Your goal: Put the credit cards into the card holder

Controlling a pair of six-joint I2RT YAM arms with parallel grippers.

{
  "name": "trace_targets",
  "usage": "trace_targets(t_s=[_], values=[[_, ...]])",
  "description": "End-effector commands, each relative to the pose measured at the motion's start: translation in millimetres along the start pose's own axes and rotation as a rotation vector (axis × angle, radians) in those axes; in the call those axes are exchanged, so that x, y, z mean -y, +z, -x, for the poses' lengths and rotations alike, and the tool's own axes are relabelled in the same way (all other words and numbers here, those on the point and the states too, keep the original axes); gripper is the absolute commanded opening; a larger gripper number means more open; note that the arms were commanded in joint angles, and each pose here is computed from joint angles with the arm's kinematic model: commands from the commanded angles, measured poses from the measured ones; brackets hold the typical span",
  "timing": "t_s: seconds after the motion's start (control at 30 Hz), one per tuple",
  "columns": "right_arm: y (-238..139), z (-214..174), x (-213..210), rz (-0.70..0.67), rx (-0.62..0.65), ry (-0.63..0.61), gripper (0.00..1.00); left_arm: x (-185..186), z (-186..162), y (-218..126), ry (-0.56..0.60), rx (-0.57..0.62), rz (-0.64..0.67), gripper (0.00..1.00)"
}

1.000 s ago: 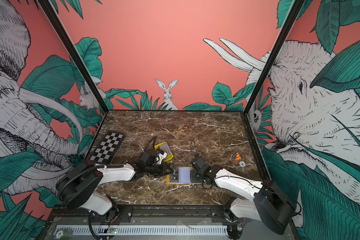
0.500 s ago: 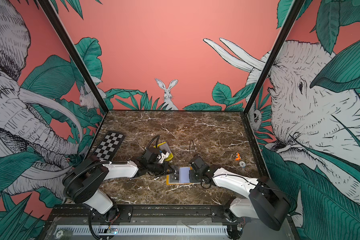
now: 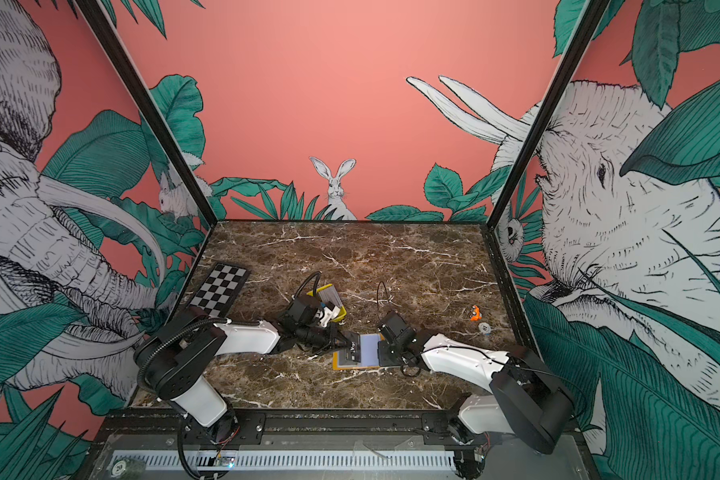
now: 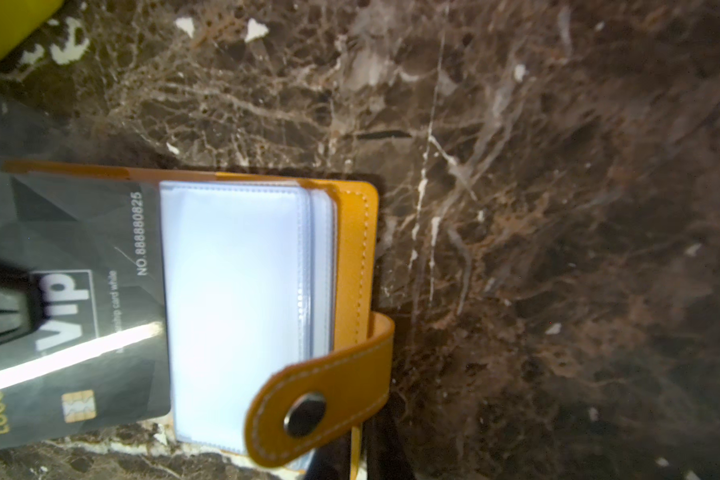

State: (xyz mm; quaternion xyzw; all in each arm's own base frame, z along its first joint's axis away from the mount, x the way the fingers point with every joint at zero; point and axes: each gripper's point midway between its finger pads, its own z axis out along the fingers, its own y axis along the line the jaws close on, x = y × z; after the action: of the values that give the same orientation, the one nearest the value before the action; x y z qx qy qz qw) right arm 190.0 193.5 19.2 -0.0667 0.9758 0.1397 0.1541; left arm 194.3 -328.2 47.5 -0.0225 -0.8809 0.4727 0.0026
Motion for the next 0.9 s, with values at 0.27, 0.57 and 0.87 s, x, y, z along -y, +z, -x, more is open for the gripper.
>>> trace_targets(t_s=[0.27,0.57,0.87], values=[[2,-5,9,-0.024,-0.001,0.010,0.11,-7,-3,2,-0.059,-0.007,0.000,0.00],[3,-6,9,-0.024,-0.004,0.008,0.10,-16,-5,0,-0.078,0.007,0.024,0.00],[5,-7,10,-0.030,-0.012,0.006,0.10,-6,-1,3,-0.081,0.008,-0.032,0.00]])
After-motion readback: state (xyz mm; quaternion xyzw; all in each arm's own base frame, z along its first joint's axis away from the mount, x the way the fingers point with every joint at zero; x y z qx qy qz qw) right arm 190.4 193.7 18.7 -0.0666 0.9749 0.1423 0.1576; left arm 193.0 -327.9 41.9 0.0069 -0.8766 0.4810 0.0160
